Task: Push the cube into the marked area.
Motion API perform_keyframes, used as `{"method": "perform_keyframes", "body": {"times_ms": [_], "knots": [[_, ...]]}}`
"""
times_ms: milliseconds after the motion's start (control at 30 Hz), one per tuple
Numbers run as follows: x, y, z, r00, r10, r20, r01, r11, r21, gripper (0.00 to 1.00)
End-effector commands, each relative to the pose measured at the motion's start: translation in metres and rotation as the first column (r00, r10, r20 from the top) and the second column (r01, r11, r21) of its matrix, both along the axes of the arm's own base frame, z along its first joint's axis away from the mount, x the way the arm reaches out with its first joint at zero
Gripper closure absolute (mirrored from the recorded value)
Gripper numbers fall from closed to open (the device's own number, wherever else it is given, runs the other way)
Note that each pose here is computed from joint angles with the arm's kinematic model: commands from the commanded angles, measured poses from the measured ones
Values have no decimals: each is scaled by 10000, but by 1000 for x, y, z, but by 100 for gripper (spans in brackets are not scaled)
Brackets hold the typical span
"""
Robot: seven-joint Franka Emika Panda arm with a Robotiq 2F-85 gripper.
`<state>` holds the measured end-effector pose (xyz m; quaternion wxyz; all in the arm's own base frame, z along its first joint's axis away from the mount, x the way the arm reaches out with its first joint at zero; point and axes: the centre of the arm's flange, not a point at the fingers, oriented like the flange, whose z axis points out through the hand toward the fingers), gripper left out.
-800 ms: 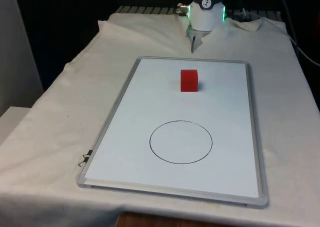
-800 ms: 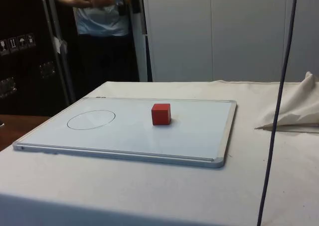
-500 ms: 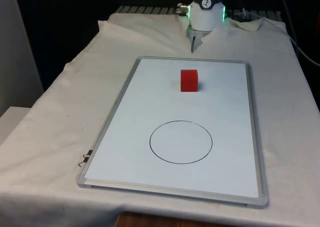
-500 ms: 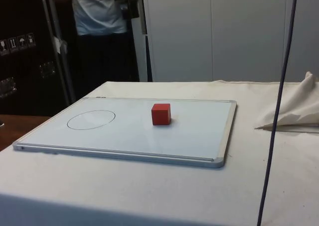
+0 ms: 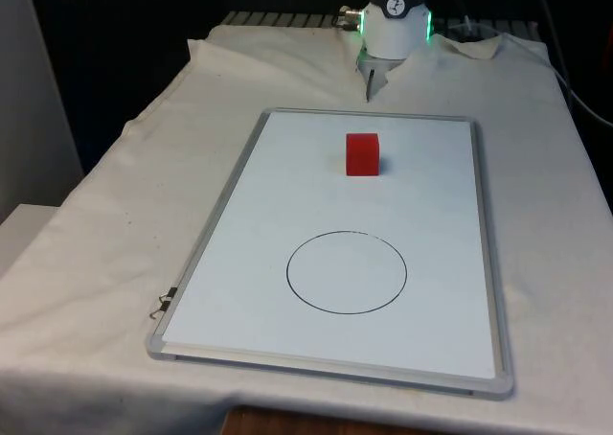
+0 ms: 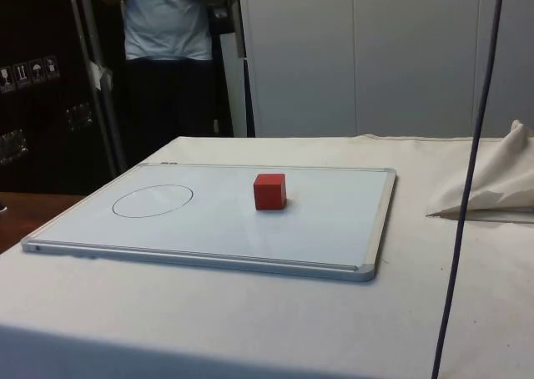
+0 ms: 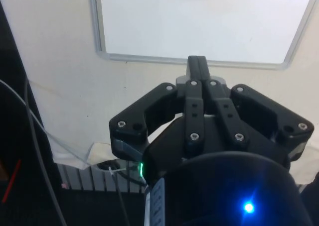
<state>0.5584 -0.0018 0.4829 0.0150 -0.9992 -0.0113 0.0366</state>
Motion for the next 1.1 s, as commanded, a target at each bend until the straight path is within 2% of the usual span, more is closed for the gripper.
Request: {"method": "perform_keyframes", "body": {"times_ms": [0, 133, 167, 200, 233, 400, 433, 467, 633, 700, 733, 767, 1000, 1033, 1067], "knots": [[-8, -1, 2, 9999, -20, 98, 20, 10000, -24, 100], [-19, -1, 0, 10000, -9, 78, 9, 10000, -13, 100], [-19, 0, -2, 10000, -2, -61, 2, 10000, 34, 100], [-23, 0, -3, 10000, -2, -91, 2, 10000, 41, 100], [-28, -2, -2, 10000, -19, 58, 19, 10000, 2, 100], [-43, -2, -10, 9999, -40, 136, 40, 10000, 34, 100], [-42, -1, -10, 10000, -20, -2, 20, 10000, 72, 100], [-45, -2, -13, 9999, -47, 156, 46, 10000, 46, 100], [-54, -9, -27, 9994, -58, 340, 56, 10000, 63, 100], [-56, -12, -33, 9993, -47, 372, 44, 10000, 82, 100], [-55, -9, -31, 9997, -45, 251, 42, 9999, 105, 100], [-57, -13, -36, 9992, -20, 393, 17, 10000, 85, 100], [-65, -24, -65, 9990, 135, 438, -140, 9998, 122, 100], [-64, -22, -63, 9994, 120, 327, -125, 9998, 141, 100], [-67, -27, -72, 9989, 154, 452, -160, 9998, 135, 100]]}}
